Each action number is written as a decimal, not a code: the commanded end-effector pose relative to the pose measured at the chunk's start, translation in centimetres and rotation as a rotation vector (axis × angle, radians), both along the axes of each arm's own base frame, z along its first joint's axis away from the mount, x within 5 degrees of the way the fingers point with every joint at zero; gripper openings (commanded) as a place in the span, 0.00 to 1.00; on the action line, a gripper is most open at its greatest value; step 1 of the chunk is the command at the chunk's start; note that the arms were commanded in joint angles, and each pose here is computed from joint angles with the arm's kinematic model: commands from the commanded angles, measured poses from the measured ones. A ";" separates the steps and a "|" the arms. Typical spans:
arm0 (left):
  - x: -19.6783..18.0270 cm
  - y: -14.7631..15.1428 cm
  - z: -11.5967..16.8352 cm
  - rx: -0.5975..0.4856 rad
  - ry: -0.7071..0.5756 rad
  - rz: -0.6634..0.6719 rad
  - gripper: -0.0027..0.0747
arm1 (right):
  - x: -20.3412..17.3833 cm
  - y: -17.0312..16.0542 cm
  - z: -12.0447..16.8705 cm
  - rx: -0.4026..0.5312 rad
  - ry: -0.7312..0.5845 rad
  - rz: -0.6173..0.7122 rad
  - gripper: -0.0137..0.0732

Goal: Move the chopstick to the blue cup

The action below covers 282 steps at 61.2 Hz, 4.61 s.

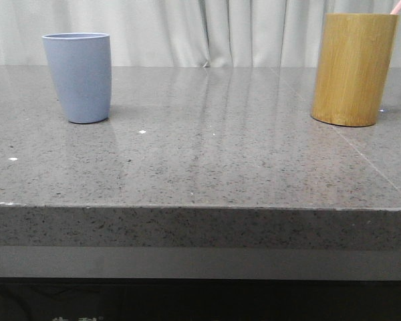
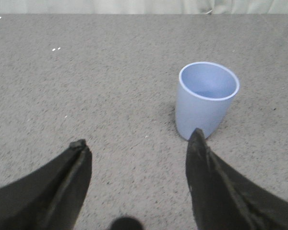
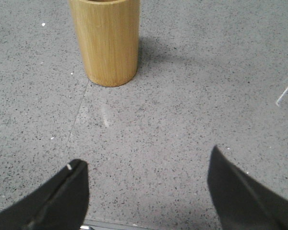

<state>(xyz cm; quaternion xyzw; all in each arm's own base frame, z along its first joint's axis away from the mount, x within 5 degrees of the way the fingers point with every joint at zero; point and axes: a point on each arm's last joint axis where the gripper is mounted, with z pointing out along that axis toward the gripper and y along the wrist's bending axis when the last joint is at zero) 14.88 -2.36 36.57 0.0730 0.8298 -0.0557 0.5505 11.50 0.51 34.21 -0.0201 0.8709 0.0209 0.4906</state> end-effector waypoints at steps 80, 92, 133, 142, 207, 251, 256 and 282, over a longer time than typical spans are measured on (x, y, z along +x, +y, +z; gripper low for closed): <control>23.2 -8.2 0.8 0.136 0.515 -0.156 0.51 | 0.4 0.0 1.2 0.001 -0.079 -0.002 0.83; 23.9 -8.4 0.0 0.140 0.536 -0.157 0.29 | 0.4 0.0 1.2 0.001 -0.079 -0.002 0.83; 21.8 -15.0 3.2 0.136 0.412 -0.329 0.01 | 0.4 0.0 1.3 0.002 -0.083 -0.002 0.83; 20.9 -18.1 4.4 0.134 0.351 -0.406 0.01 | 0.4 0.0 1.3 0.002 -0.083 -0.002 0.83; 22.9 -23.6 1.6 0.178 0.441 -0.481 0.42 | 0.6 0.0 1.7 0.012 -0.133 -0.006 0.83; 15.5 -14.9 12.1 0.125 0.276 -0.391 0.42 | 7.3 -2.6 5.6 0.201 -0.120 -0.183 0.83; 14.0 -14.0 12.6 0.122 0.268 -0.391 0.42 | 8.7 -2.3 6.3 0.226 -0.105 -0.134 0.83; 4.8 -9.1 9.3 0.066 0.187 -0.388 0.42 | 17.6 -2.4 7.9 0.408 -0.039 -0.038 0.83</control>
